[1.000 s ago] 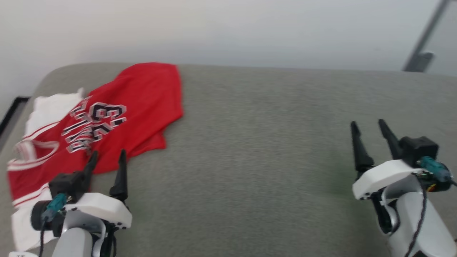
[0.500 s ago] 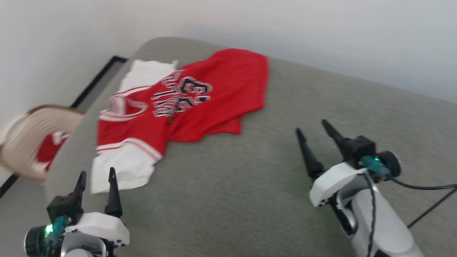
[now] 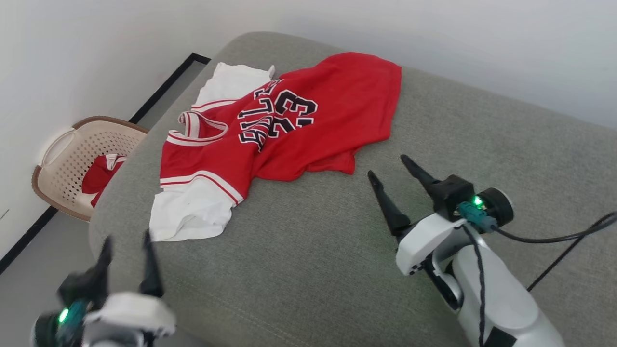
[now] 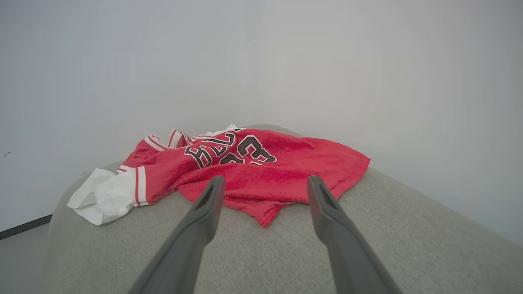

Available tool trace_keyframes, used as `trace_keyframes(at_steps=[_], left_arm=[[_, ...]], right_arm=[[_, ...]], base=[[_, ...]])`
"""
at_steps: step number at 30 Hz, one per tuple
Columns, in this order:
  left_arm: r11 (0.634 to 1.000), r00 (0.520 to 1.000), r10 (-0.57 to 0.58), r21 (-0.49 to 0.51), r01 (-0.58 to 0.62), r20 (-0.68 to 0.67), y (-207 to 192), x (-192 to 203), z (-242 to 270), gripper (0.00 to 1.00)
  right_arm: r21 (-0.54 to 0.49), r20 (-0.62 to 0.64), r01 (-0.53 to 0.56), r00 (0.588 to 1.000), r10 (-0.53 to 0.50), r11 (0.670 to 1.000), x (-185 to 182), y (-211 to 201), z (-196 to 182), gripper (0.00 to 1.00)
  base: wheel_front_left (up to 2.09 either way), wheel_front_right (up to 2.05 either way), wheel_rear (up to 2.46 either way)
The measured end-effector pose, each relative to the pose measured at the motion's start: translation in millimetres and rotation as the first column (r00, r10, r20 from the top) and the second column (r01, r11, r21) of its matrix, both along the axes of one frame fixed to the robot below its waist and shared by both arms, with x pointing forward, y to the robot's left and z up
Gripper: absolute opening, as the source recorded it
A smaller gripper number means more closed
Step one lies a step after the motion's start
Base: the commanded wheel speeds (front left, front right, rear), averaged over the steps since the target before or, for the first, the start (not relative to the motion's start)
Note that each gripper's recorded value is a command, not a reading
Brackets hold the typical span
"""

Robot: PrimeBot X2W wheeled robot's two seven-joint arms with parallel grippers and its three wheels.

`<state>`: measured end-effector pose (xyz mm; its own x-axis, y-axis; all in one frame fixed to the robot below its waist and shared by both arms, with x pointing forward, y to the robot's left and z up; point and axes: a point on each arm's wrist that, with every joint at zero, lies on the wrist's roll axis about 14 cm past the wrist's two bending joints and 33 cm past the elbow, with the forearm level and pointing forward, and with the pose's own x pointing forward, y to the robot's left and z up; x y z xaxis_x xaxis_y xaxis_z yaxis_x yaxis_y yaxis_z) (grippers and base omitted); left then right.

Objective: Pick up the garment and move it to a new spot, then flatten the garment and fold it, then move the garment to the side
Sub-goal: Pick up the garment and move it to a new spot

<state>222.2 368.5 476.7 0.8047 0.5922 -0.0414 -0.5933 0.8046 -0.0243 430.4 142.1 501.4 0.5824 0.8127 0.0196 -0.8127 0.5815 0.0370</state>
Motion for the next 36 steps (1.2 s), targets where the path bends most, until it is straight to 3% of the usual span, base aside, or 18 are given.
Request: trace_keyframes(at_steps=[6,9,13,15,18,20,21,25,30,34,35,36], left_arm=[[0.984,0.988,-0.153,0.103,0.148,0.037,7.8,67.6,40.7,1.00],[0.953,0.968,-0.250,0.170,0.252,-0.032,10.3,110.5,50.2,1.00],[0.904,0.917,-0.370,0.169,0.392,-0.147,4.6,168.8,41.6,1.00],[0.905,0.900,-0.385,0.106,0.411,-0.205,10.0,191.9,31.0,1.00],[0.899,0.834,-0.423,-0.047,0.436,-0.354,5.2,215.5,-8.0,1.00],[0.896,0.789,-0.439,-0.149,0.418,-0.430,4.6,225.3,-31.3,1.00],[0.896,0.789,-0.439,-0.149,0.418,-0.430,4.6,225.3,-31.3,1.00],[0.896,0.711,-0.443,-0.289,0.336,-0.546,15.6,236.9,-66.0,1.00],[0.896,0.636,-0.441,-0.359,0.263,-0.633,20.7,248.5,-106.7,1.00],[0.903,0.613,-0.425,-0.359,0.236,-0.666,26.7,261.7,-124.6,1.00],[0.905,0.608,-0.422,-0.357,0.233,-0.672,27.5,264.6,-127.7,0.71],[0.904,0.603,-0.424,-0.359,0.234,-0.675,26.2,267.1,-130.7,0.11]], right_arm=[[0.000,0.004,0.051,0.999,-0.051,0.999,12.9,-19.3,-3.6,1.00],[-0.008,0.015,0.077,0.997,-0.077,0.997,22.3,-31.2,-6.3,1.00],[-0.013,0.018,0.140,0.990,-0.139,0.990,44.9,-55.5,-13.1,1.00],[-0.014,0.018,0.176,0.984,-0.175,0.984,56.8,-69.3,-17.3,1.00],[-0.023,0.002,0.225,0.974,-0.225,0.974,69.9,-89.2,-29.8,1.00],[-0.037,-0.009,0.257,0.966,-0.257,0.966,77.3,-103.7,-40.9,1.00],[-0.037,-0.009,0.257,0.966,-0.257,0.966,77.3,-103.7,-40.9,1.00],[-0.058,-0.032,0.313,0.949,-0.315,0.948,88.9,-128.0,-60.2,1.00],[-0.089,-0.061,0.371,0.924,-0.377,0.924,98.1,-155.4,-85.4,1.00],[-0.106,-0.073,0.401,0.909,-0.409,0.910,101.0,-170.2,-98.5,1.00],[-0.106,-0.071,0.411,0.905,-0.419,0.906,102.0,-174.3,-98.8,1.00],[-0.109,-0.071,0.418,0.902,-0.427,0.902,102.3,-177.9,-99.6,1.00]], base=[[0.00,0.00,0.00],[0.00,0.00,0.00],[0.00,0.00,0.00],[0.00,0.00,0.00],[0.00,0.00,0.00],[0.00,0.00,0.00],[0.00,0.00,0.00],[0.00,0.00,0.00],[0.00,0.00,0.00],[0.00,0.00,0.00],[0.00,0.00,0.00],[0.00,0.00,0.00]])
